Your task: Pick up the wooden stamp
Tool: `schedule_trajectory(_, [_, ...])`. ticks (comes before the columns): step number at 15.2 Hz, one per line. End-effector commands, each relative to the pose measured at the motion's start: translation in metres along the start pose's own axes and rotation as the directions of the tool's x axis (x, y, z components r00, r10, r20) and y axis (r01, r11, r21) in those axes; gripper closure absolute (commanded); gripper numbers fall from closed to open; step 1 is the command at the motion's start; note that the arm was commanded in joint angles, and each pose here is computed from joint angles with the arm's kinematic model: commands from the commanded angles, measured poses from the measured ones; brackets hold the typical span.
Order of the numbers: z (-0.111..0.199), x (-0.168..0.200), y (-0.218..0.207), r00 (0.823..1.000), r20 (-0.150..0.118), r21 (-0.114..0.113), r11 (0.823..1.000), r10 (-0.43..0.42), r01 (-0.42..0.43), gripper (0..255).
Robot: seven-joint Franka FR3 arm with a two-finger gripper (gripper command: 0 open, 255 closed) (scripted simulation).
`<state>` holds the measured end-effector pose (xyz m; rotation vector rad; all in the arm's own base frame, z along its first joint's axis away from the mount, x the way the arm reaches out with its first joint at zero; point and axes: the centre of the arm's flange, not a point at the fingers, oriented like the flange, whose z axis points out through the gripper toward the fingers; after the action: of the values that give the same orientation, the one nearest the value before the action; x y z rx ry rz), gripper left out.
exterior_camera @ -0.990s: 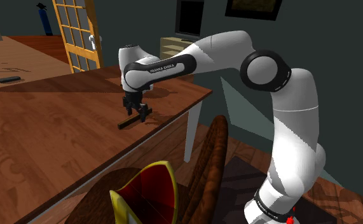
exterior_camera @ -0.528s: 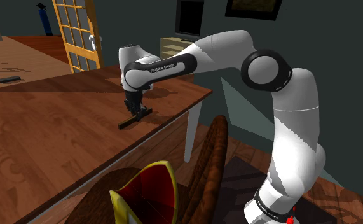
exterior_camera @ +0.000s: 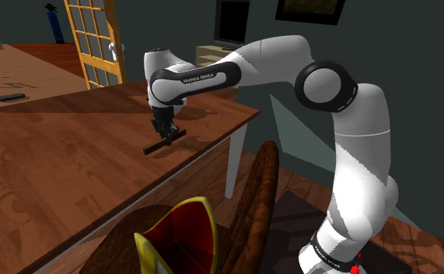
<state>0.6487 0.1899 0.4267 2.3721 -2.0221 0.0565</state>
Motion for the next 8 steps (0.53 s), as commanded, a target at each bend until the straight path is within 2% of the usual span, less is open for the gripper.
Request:
schedule_trajectory(1, [-0.011, 0.001, 0.000, 1.000, 0.000, 0.000, 1.000, 0.000, 0.000, 255])
schedule_trajectory(8, [-0.048, 0.003, 0.000, 1.000, 0.000, 0.000, 1.000, 0.000, 0.000, 255])
